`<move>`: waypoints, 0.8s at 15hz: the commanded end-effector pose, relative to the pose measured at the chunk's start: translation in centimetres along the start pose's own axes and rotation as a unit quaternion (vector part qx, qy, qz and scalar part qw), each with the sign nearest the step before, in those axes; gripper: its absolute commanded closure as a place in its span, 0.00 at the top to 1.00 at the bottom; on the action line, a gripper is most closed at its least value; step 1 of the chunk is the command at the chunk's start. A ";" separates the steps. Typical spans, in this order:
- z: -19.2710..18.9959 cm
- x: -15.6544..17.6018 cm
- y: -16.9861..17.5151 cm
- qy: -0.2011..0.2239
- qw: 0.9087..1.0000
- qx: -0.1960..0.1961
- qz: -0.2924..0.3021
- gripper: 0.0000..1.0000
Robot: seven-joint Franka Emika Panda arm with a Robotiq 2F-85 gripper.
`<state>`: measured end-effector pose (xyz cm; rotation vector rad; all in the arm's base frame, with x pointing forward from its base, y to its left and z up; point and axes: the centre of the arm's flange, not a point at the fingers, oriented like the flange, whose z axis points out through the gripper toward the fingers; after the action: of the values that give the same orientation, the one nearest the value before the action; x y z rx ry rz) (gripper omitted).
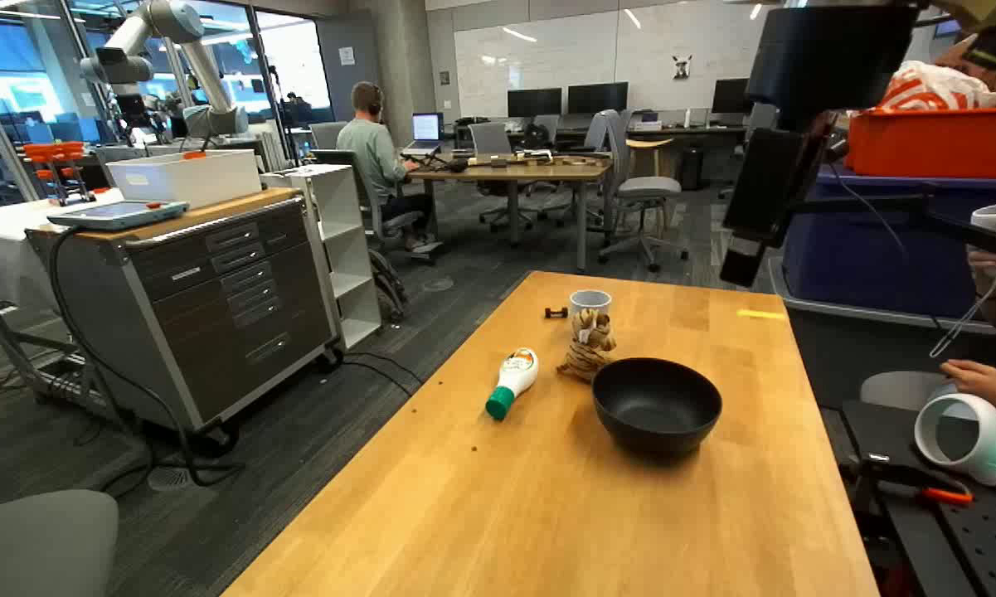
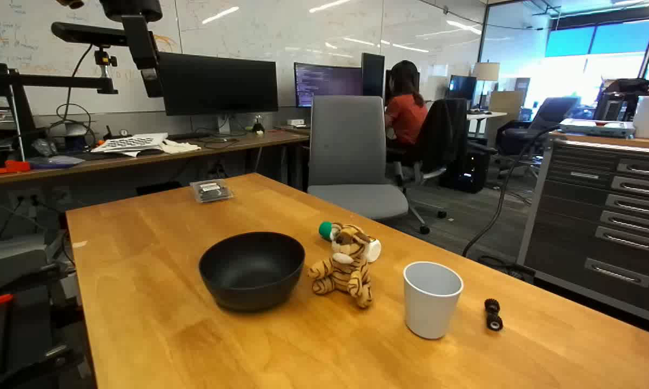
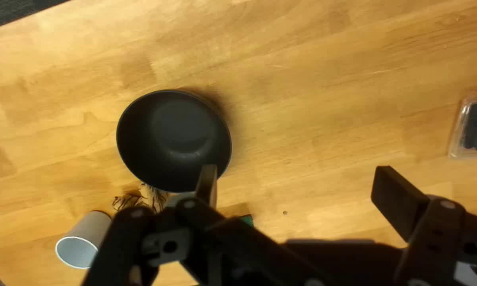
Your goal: Take the toy tiger from the table and place it in the black bowl
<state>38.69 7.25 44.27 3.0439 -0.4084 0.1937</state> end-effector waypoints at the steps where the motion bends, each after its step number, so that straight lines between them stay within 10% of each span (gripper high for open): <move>1: -0.1 0.0 0.0 0.001 1.000 0.000 0.000 1.00; 12: 0.8 2.4 0.1 0.018 0.998 0.002 0.061 1.00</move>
<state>39.03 7.03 44.01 3.0405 -0.4710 0.2012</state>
